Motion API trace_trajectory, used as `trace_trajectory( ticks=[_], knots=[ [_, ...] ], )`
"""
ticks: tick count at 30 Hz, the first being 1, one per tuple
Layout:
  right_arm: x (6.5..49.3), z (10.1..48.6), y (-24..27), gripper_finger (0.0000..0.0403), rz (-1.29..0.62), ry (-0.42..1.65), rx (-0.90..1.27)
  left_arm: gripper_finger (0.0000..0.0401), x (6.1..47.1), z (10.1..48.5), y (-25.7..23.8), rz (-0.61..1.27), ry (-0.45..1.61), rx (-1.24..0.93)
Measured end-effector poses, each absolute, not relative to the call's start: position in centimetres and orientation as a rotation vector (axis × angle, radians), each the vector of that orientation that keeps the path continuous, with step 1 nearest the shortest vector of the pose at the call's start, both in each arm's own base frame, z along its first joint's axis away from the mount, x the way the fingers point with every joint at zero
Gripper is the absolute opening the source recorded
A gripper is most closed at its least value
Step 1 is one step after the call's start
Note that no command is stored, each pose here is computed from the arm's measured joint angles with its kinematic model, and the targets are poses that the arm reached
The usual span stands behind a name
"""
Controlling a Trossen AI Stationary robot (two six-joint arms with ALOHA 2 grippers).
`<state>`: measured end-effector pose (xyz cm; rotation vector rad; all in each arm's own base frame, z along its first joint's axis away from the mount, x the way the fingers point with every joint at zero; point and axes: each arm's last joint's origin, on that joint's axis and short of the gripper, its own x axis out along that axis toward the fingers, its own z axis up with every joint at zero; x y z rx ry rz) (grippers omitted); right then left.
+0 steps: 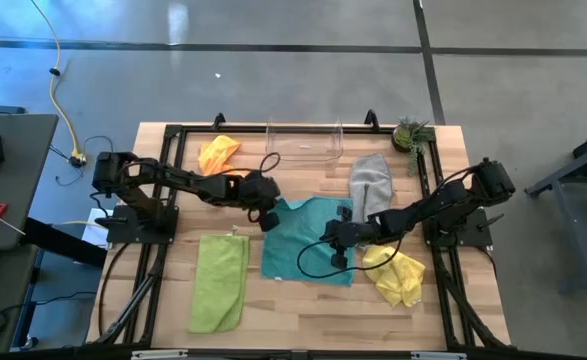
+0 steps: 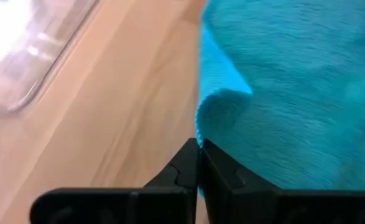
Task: Fold microfiber towels
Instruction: Fold the blue towel on the table
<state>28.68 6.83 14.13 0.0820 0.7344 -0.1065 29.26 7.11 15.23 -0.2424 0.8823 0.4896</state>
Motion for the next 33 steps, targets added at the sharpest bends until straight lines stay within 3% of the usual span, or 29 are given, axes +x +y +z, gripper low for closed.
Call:
trace_trajectory(
  ticks=[11,23,27,33],
  knots=[
    [28.5,14.1,7.3,0.0000,-0.103,0.733,0.093,0.0010,27.3,13.1,7.5,0.689,0.860,-0.395],
    [28.5,14.1,7.3,0.0000,-0.105,0.733,0.092,0.0100,26.5,14.9,7.6,0.637,0.853,-0.279],
    [28.4,14.4,7.6,0.0000,-0.090,0.726,0.092,0.0115,25.5,17.0,6.6,0.549,0.874,-0.164],
    [28.3,15.3,9.5,0.0000,-0.037,0.769,0.050,0.0102,24.7,19.4,1.8,0.053,0.870,-0.021]
  ],
)
